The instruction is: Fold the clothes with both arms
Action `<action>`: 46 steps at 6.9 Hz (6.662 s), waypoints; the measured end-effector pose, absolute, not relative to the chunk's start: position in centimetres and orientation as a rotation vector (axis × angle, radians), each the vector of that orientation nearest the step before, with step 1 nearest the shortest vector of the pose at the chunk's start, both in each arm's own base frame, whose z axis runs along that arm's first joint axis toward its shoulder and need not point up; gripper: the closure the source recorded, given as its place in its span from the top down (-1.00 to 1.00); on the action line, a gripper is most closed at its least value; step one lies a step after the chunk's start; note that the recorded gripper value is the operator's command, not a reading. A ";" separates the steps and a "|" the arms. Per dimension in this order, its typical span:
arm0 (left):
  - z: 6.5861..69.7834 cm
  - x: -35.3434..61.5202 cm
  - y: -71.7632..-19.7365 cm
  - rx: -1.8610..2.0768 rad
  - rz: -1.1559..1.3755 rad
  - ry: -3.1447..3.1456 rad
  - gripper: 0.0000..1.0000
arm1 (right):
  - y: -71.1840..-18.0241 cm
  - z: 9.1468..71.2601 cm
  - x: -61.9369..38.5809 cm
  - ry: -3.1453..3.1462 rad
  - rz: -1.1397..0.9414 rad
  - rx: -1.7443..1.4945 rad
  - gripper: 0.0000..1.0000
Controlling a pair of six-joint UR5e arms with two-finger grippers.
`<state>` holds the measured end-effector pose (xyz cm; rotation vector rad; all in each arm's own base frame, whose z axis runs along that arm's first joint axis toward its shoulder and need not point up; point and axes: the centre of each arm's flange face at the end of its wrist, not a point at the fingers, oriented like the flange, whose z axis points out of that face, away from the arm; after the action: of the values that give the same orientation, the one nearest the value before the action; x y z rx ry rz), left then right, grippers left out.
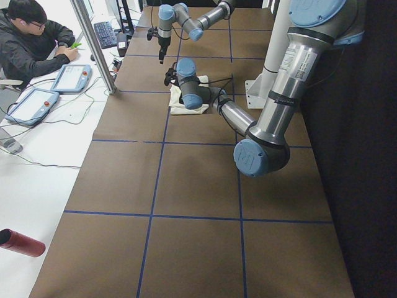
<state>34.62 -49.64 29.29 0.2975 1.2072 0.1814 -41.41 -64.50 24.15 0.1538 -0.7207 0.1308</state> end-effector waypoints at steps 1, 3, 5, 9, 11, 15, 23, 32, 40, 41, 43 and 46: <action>30.4 32.3 -51.9 0.325 0.192 1.117 1.00 | -65.6 26.1 -35.3 -0.696 0.074 0.152 1.00; 32.9 26.7 -56.1 0.400 0.243 0.913 1.00 | -67.8 32.8 -21.8 -0.635 -0.064 0.160 1.00; 35.9 18.7 -59.5 0.475 0.348 0.725 1.00 | -67.0 43.1 -8.2 -0.626 -0.191 0.142 1.00; 43.6 2.6 -60.8 0.414 0.220 0.670 1.00 | -54.9 61.9 6.1 -0.654 -0.071 -0.022 1.00; 47.5 -1.6 -60.3 0.363 0.227 0.691 1.00 | -50.6 64.3 7.2 -0.656 -0.039 -0.050 1.00; 57.8 -7.7 -58.7 0.209 0.204 0.660 1.00 | -47.6 65.9 7.5 -0.658 -0.026 -0.067 1.00; 63.1 -8.6 -55.4 0.072 0.073 0.757 1.00 | -47.7 62.5 6.8 -0.740 -0.048 0.003 1.00; 62.6 -8.4 -54.8 0.083 0.084 0.752 1.00 | -47.3 64.2 6.8 -0.738 -0.033 -0.031 1.00; 61.9 -8.6 -52.7 0.143 0.107 0.700 1.00 | -47.3 64.4 6.8 -0.738 -0.027 -0.036 1.00; 61.9 -8.6 -52.7 0.143 0.107 0.701 1.00 | -47.3 64.3 6.8 -0.739 -0.025 -0.035 1.00; 61.9 -8.6 -52.7 0.142 0.106 0.701 1.00 | -47.3 64.2 6.8 -0.739 -0.025 -0.034 1.00; 61.9 -8.6 -52.6 0.143 0.107 0.701 1.00 | -47.3 64.2 6.8 -0.738 -0.025 -0.034 1.00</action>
<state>-8.59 -52.63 61.92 0.1427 0.7012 0.1066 6.83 -47.29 64.24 -0.0342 -0.7377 -0.0248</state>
